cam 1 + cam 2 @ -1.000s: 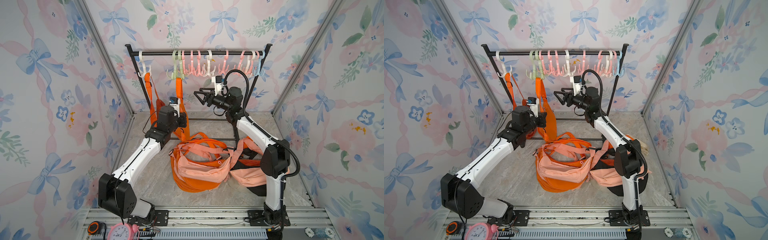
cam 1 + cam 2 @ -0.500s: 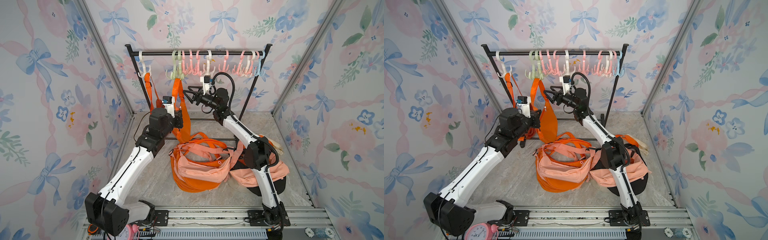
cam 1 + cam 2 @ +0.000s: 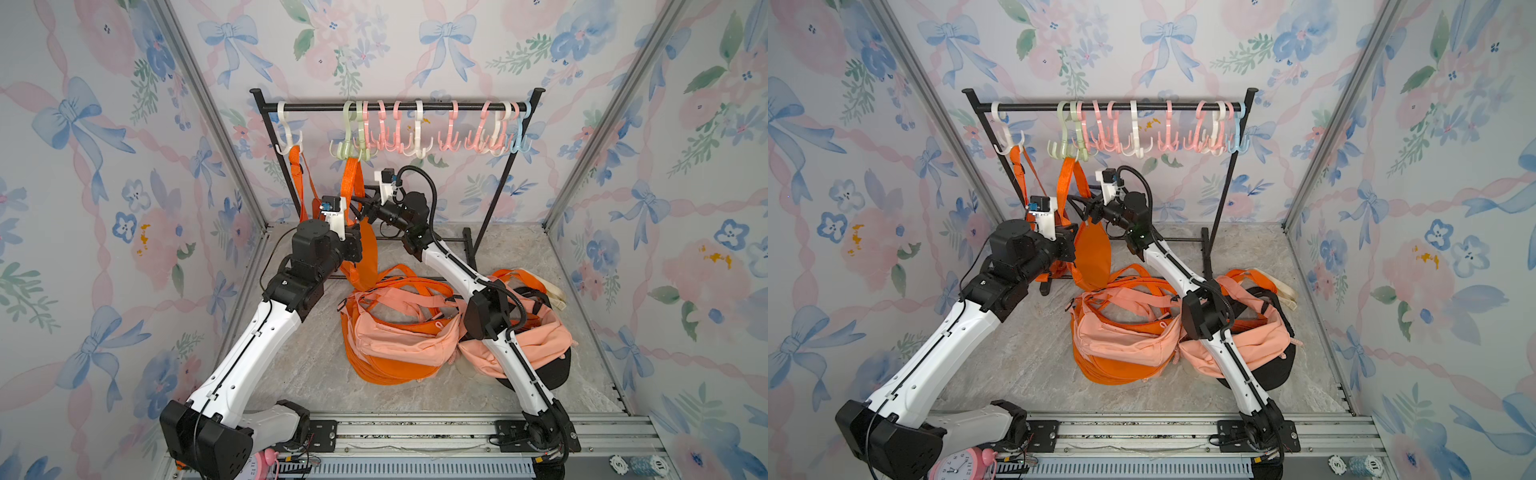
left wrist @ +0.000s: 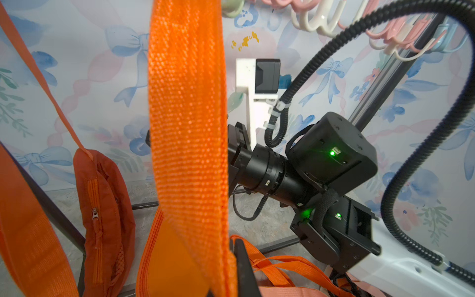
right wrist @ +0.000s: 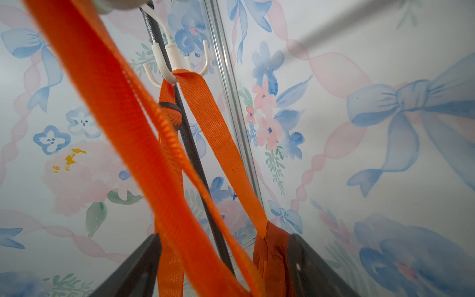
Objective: Take the bag off the hook
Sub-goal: Pick up the bag from the hook.
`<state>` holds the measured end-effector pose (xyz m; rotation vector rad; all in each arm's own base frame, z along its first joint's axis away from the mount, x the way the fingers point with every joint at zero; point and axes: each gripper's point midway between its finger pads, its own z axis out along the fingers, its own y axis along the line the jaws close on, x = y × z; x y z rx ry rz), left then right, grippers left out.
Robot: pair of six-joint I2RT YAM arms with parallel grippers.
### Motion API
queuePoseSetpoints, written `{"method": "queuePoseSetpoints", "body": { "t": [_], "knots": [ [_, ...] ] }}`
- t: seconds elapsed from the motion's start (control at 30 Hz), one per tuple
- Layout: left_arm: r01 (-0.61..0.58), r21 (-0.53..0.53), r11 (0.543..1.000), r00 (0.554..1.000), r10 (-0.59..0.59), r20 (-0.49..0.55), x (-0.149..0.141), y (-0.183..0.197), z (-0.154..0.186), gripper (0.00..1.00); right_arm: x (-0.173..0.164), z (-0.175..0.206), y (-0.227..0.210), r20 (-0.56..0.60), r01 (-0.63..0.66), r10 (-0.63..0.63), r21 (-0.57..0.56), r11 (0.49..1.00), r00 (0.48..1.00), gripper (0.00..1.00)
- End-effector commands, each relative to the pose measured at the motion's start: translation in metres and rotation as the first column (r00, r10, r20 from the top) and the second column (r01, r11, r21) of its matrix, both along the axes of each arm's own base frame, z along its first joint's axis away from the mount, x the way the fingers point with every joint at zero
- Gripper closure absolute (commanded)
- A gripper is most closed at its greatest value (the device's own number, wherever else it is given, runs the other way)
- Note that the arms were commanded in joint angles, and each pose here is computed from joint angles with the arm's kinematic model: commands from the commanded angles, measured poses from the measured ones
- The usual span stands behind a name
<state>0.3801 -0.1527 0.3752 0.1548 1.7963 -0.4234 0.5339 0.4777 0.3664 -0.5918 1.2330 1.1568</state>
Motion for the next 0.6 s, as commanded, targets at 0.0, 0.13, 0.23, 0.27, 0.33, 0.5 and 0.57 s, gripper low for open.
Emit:
{"method": "queuePoseSetpoints", "body": {
  "t": [0.0,0.13,0.23,0.27,0.33,0.5,0.57],
  "knots": [
    [0.008,0.009,1.000,1.000,-0.008,-0.003,-0.005,0.003,-0.002,1.00,-0.007,0.048,-0.016,0.099,0.036,-0.045,0.093,0.995,0.994,0.25],
    [0.010,0.009,1.000,1.000,-0.010,-0.011,-0.005,0.002,-0.006,1.00,-0.007,0.058,-0.018,0.094,0.050,-0.065,0.158,0.986,0.993,0.37],
    [0.007,0.009,1.000,1.000,-0.007,-0.012,-0.006,0.003,-0.007,1.00,-0.009,0.066,-0.020,0.101,0.058,-0.078,0.185,0.981,0.992,0.40],
    [0.006,0.010,1.000,1.000,-0.006,-0.014,-0.006,0.004,-0.008,1.00,-0.010,0.067,-0.020,0.104,0.059,-0.080,0.188,0.980,0.991,0.41],
    [0.003,0.011,1.000,1.000,-0.003,-0.015,-0.007,0.004,-0.008,1.00,-0.011,0.070,-0.021,0.108,0.061,-0.084,0.196,0.979,0.991,0.48],
    [-0.005,0.005,1.000,1.000,0.005,-0.017,-0.007,0.007,-0.009,1.00,-0.013,0.072,-0.021,0.101,0.045,-0.067,0.204,0.978,0.993,0.84],
    [-0.004,0.001,1.000,1.000,0.004,-0.021,-0.007,0.007,-0.009,1.00,-0.013,0.073,-0.022,0.094,0.039,-0.059,0.207,0.978,0.994,1.00]
  ]
}}
